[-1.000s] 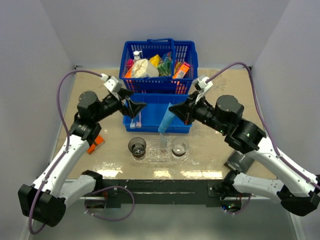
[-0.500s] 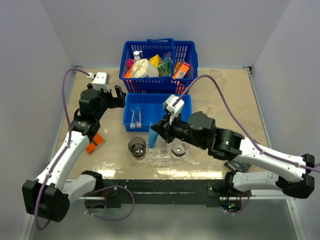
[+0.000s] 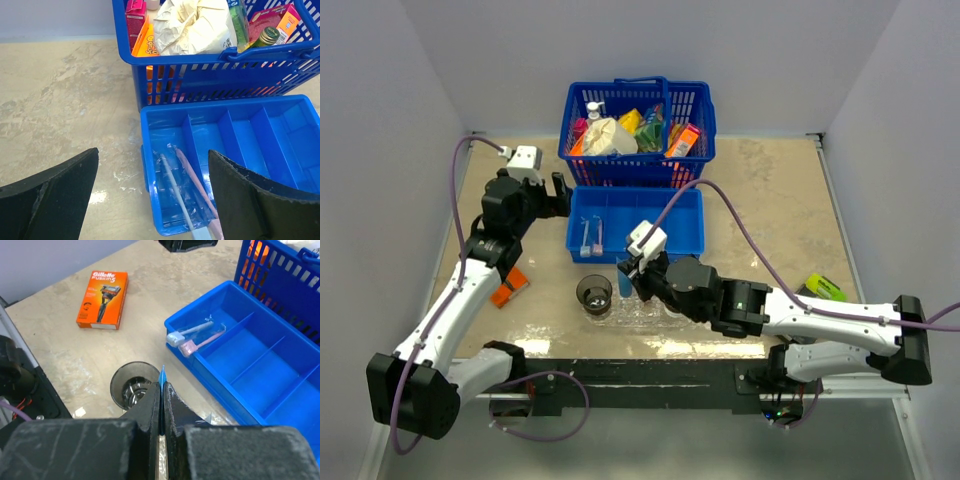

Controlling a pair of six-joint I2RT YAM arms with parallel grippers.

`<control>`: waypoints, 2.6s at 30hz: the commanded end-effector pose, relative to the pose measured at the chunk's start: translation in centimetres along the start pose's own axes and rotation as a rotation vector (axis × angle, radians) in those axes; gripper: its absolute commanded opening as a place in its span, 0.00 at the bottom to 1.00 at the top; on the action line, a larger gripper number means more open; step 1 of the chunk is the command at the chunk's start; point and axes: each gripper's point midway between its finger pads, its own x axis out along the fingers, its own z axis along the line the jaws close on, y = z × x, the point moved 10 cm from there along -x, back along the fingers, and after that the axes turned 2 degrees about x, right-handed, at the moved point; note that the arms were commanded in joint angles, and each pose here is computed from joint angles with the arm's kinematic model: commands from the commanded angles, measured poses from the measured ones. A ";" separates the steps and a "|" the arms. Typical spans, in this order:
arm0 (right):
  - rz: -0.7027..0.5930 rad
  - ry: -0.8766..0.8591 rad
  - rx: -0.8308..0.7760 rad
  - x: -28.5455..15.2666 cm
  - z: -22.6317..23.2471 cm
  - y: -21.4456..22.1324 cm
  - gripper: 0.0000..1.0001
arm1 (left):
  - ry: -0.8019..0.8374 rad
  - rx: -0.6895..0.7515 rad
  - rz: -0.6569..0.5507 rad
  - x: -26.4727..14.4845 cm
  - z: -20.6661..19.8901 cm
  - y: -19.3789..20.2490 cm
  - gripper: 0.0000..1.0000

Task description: Prepare toiletry sets of a toothbrush and toothpaste on the tray

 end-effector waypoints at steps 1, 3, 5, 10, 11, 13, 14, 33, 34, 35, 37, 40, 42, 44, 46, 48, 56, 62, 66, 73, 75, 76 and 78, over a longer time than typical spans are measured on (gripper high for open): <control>-0.131 0.040 0.018 0.8 0.1 -1.9 0.00 | 0.000 0.020 -0.039 0.1 0.0 -1.0 0.94; -0.116 0.051 0.008 1.1 0.1 -1.4 0.00 | 0.002 0.022 -0.034 0.1 0.0 -0.9 0.94; -0.113 0.066 0.000 1.3 0.0 -1.0 0.00 | 0.006 0.022 -0.034 0.2 -0.1 -0.9 0.94; -0.084 0.073 -0.022 2.0 0.1 -0.1 0.00 | 0.018 0.029 -0.019 0.4 -0.1 -0.8 0.94; -0.080 0.073 -0.024 2.0 0.2 0.0 0.00 | 0.016 0.030 -0.017 0.4 -0.1 -0.8 0.94; -0.074 0.083 -0.029 2.1 0.1 0.3 0.00 | 0.015 0.030 -0.019 0.4 -0.1 -0.8 0.94; -0.070 0.087 -0.032 2.1 0.1 0.4 0.00 | 0.016 0.030 -0.020 0.4 -0.1 -0.9 0.94; -0.048 0.136 -0.052 2.9 -0.3 2.4 0.00 | 0.015 0.034 -0.002 0.7 -0.1 -0.6 0.94; -0.044 0.136 -0.055 2.9 -0.3 2.7 0.00 | 0.013 0.033 0.002 0.8 0.0 -0.5 0.94; -0.050 0.139 -0.051 2.9 -0.3 2.7 0.00 | 0.014 0.034 0.004 0.8 -0.1 -0.5 0.94; -0.049 0.147 -0.052 3.0 -0.4 3.1 0.00 | 0.016 0.034 0.006 0.9 -0.1 -0.4 0.94; -0.048 0.155 -0.060 3.1 -0.4 3.2 0.00 | 0.015 0.034 0.010 1.0 -0.1 -0.4 0.94; -0.043 0.161 -0.060 3.2 -0.4 3.5 0.00 | 0.014 0.034 0.009 1.0 0.0 -0.4 0.94; -0.053 0.162 -0.053 3.2 -0.4 3.5 0.00 | 0.014 0.034 0.010 1.0 0.0 -0.4 0.94; -0.059 0.170 -0.046 3.2 -0.5 3.8 0.00 | 0.014 0.034 0.009 0.9 0.0 -0.4 0.94; -0.055 0.175 -0.041 3.3 -0.6 4.2 0.00 | 0.013 0.035 0.013 1.1 0.0 -0.3 0.94; -0.085 0.191 -0.004 3.4 -0.7 4.9 0.00 | 0.015 0.036 0.024 1.3 -0.1 -0.2 0.93; -0.095 0.200 0.011 3.4 -0.8 5.6 0.00 | 0.016 0.036 0.035 1.5 -0.1 0.0 0.93; -0.098 0.206 0.023 3.5 -0.9 6.2 0.00 | 0.014 0.035 0.038 1.6 0.0 0.1 0.93; -0.100 0.210 0.032 3.9 -0.7 6.9 0.00 | 0.015 0.036 0.041 1.7 -0.1 0.1 0.93; -0.094 0.217 0.029 4.0 -0.8 7.2 0.00 | 0.014 0.035 0.039 1.7 0.0 0.1 0.93; -0.099 0.216 0.032 4.0 -0.8 7.1 0.00 | 0.034 0.035 0.043 1.6 -0.2 0.1 0.93; -0.092 0.222 0.027 4.1 -0.8 7.6 0.00 | 0.039 0.034 0.046 1.7 -0.3 0.2 0.93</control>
